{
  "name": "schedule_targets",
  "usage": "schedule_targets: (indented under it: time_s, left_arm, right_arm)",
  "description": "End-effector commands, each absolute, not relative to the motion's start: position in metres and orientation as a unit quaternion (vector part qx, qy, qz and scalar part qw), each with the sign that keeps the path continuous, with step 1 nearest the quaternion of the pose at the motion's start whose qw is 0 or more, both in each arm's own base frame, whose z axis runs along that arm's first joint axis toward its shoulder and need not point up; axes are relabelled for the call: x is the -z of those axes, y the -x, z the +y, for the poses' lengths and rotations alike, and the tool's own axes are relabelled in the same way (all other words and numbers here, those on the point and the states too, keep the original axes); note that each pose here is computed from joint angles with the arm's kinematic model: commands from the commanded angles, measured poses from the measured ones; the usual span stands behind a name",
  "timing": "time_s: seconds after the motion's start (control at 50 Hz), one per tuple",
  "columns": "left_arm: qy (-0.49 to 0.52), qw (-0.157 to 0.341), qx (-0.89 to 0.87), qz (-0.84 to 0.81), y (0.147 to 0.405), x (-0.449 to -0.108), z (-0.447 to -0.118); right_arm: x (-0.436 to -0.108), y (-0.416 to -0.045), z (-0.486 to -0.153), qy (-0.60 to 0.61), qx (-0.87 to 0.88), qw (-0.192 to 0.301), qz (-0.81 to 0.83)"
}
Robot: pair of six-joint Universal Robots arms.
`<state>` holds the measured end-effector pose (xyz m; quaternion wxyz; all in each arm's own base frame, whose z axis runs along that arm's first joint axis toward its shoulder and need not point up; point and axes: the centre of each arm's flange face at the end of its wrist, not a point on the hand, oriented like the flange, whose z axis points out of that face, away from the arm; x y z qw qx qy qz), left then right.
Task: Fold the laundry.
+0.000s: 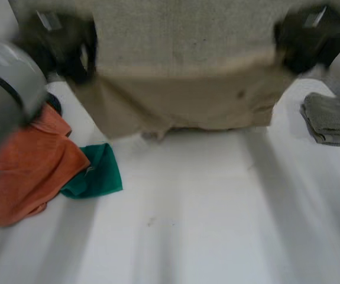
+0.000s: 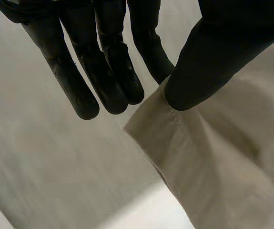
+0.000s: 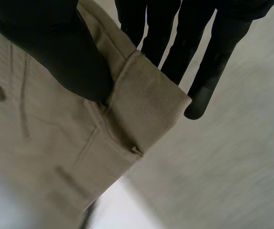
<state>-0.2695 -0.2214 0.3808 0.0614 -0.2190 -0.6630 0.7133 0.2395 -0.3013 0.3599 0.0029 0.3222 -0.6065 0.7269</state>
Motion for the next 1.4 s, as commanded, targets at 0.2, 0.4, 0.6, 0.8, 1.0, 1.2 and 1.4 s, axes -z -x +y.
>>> schedule_targets:
  time_s: [0.2, 0.4, 0.6, 0.8, 1.0, 1.2, 1.4]
  left_arm:
    - [0.236, 0.052, -0.737, -0.631, 0.282, -0.397, -0.233]
    - [0.256, 0.053, -0.696, -0.669, 0.314, -0.301, -0.312]
    - [0.120, 0.116, -0.908, -0.385, 0.309, -0.440, -0.350]
    - [0.113, 0.121, -0.920, -0.354, 0.294, -0.468, -0.334]
    - [0.185, 0.087, -0.818, -0.537, 0.293, -0.336, -0.325]
    - [0.308, 0.027, -0.643, -0.700, 0.285, -0.184, -0.258]
    - [0.379, -0.045, -0.531, -0.756, 0.262, -0.164, -0.199]
  right_arm:
    - [-0.389, -0.242, -0.304, -0.303, -0.775, -0.009, -0.554]
    - [-0.297, -0.271, -0.352, -0.329, -0.717, 0.004, -0.614]
    - [-0.410, -0.289, -0.372, -0.127, -0.936, 0.000, -0.328]
    - [-0.411, -0.302, -0.366, -0.144, -0.945, -0.036, -0.291]
    - [-0.293, -0.307, -0.386, -0.241, -0.843, -0.033, -0.480]
    - [-0.169, -0.300, -0.360, -0.402, -0.706, -0.010, -0.583]
    - [-0.167, -0.273, -0.301, -0.471, -0.582, 0.000, -0.663]
